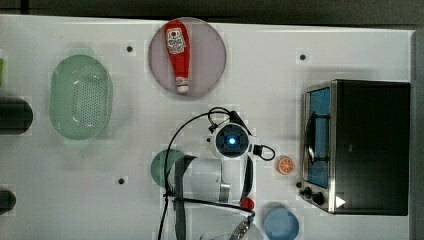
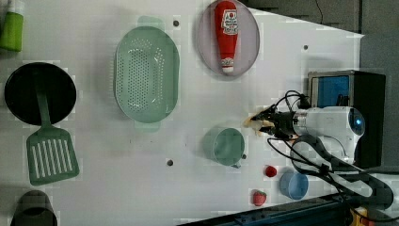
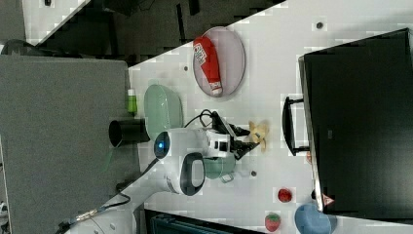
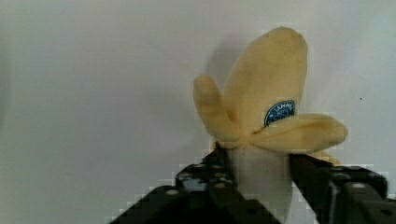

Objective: Pick banana from table and place on oven.

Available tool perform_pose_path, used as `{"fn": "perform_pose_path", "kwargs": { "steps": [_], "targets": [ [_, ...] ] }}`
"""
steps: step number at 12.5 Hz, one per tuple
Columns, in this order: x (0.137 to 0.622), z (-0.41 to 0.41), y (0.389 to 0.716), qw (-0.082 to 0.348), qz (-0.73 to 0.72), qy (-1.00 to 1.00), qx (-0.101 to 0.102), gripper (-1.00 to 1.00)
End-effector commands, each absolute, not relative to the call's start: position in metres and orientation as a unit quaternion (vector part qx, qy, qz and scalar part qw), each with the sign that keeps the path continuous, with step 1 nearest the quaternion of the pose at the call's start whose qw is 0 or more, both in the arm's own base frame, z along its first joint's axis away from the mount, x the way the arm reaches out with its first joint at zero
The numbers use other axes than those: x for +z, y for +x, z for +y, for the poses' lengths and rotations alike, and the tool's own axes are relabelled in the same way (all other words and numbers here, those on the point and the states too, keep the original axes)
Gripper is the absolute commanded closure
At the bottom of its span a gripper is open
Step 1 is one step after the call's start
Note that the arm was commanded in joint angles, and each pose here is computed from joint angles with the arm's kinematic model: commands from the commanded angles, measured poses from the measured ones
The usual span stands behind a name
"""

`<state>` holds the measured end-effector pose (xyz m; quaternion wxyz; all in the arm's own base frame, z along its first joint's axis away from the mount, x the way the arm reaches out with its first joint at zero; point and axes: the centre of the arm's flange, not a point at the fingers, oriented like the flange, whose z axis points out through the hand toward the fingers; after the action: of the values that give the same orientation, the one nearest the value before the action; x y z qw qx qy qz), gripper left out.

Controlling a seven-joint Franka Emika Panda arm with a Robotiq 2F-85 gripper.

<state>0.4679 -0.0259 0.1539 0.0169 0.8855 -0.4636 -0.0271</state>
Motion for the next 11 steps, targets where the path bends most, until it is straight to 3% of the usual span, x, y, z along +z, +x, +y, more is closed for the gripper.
{"fn": "perform_pose_path", "kwargs": {
  "steps": [1,3,6,8,11],
  "targets": [
    [0.161,-0.017,0.470,0.012,-0.475,0.880,-0.020,0.57],
    [0.175,-0.014,0.476,0.004,-0.473,0.881,-0.006,0.57],
    [0.249,-0.014,0.494,-0.021,-0.472,0.880,0.040,0.57],
    [0.312,-0.013,0.500,-0.021,-0.470,0.882,0.037,0.57],
    [0.411,-0.012,0.505,-0.008,-0.469,0.883,0.005,0.57]
  ]
}}
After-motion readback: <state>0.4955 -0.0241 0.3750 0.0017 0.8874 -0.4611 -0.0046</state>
